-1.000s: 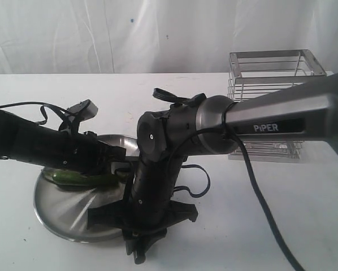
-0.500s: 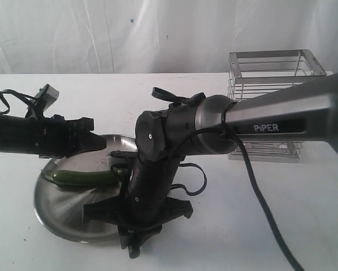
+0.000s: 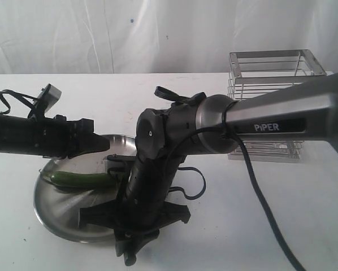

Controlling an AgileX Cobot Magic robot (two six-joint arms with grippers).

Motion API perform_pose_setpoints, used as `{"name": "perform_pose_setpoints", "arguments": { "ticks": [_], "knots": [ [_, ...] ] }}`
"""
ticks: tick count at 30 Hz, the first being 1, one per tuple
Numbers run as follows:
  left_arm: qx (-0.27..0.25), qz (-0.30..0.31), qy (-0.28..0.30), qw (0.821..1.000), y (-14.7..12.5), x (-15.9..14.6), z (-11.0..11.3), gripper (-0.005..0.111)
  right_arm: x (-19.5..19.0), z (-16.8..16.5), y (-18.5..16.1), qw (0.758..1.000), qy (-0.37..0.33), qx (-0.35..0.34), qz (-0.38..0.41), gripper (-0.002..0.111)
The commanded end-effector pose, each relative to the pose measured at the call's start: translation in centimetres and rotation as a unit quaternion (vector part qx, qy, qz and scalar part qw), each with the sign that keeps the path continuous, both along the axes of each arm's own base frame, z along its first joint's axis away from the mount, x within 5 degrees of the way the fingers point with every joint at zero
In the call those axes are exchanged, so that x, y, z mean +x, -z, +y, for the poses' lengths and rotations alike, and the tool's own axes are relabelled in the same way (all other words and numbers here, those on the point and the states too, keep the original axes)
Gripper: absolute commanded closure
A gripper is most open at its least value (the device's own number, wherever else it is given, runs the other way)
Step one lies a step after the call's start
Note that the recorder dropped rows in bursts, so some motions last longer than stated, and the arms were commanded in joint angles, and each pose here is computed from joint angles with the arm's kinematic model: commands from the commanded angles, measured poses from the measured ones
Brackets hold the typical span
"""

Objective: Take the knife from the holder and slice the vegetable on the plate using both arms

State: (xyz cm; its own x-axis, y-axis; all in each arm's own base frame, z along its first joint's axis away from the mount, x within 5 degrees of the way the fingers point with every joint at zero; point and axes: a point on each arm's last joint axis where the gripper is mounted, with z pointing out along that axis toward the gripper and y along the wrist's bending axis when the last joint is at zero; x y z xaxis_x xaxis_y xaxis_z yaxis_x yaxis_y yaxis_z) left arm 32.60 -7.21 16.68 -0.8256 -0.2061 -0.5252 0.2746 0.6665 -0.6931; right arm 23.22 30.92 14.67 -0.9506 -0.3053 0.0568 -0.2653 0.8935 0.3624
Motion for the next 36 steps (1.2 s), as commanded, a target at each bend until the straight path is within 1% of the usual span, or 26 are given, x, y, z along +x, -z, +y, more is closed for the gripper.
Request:
{"name": "perform_pose_setpoints", "arguments": {
  "ticks": [1, 5, 8, 12, 16, 17, 21, 24, 27, 31, 36],
  "knots": [
    [-0.011, -0.003, -0.001, 1.000, 0.7, 0.2, -0.1, 0.107, 0.1, 0.1, -0.5, 1.000, -0.004, 0.012, -0.010, 0.108],
    [-0.041, 0.004, -0.002, 0.999, 2.2, 0.6, -0.3, 0.107, 0.1, 0.1, -0.5, 1.000, -0.005, 0.011, -0.011, 0.108],
    [-0.059, 0.005, 0.014, 0.998, 3.2, 0.7, -0.6, 0.107, 0.1, 0.0, -0.5, 1.000, -0.006, 0.010, -0.012, 0.108],
    [-0.077, -0.002, 0.028, 0.997, 3.4, 1.5, -0.9, 0.107, 0.1, 0.0, -0.5, 1.000, -0.006, 0.010, -0.012, 0.108],
    [-0.076, -0.007, 0.031, 0.997, 3.4, 2.1, -1.1, 0.107, 0.1, 0.0, -0.5, 1.000, -0.006, 0.010, -0.012, 0.108],
    [-0.069, -0.006, 0.030, 0.997, 3.5, 2.2, -1.3, 0.107, 0.1, 0.0, -0.5, 1.000, -0.006, 0.010, -0.012, 0.108],
    [0.005, -0.005, 0.050, 0.999, 4.3, 2.3, -2.6, 0.107, 0.1, 0.0, -0.5, 1.000, -0.006, 0.010, -0.012, 0.108],
    [0.046, -0.017, 0.056, 0.997, 4.5, 2.5, -3.4, 0.107, 0.1, 0.0, -0.5, 1.000, -0.007, 0.009, -0.009, 0.108],
    [0.058, -0.023, 0.066, 0.996, 4.4, 2.6, -3.5, 0.107, 0.0, 0.0, -0.5, 1.000, -0.008, 0.007, -0.007, 0.108],
    [0.091, -0.016, 0.056, 0.994, 4.9, 2.7, -3.0, 0.107, 0.0, 0.0, -0.5, 1.000, -0.008, 0.007, -0.007, 0.108],
    [0.111, -0.012, 0.057, 0.992, 5.4, 2.7, -2.8, 0.107, 0.0, 0.0, -0.5, 1.000, -0.009, 0.008, -0.007, 0.108]
  ]
}}
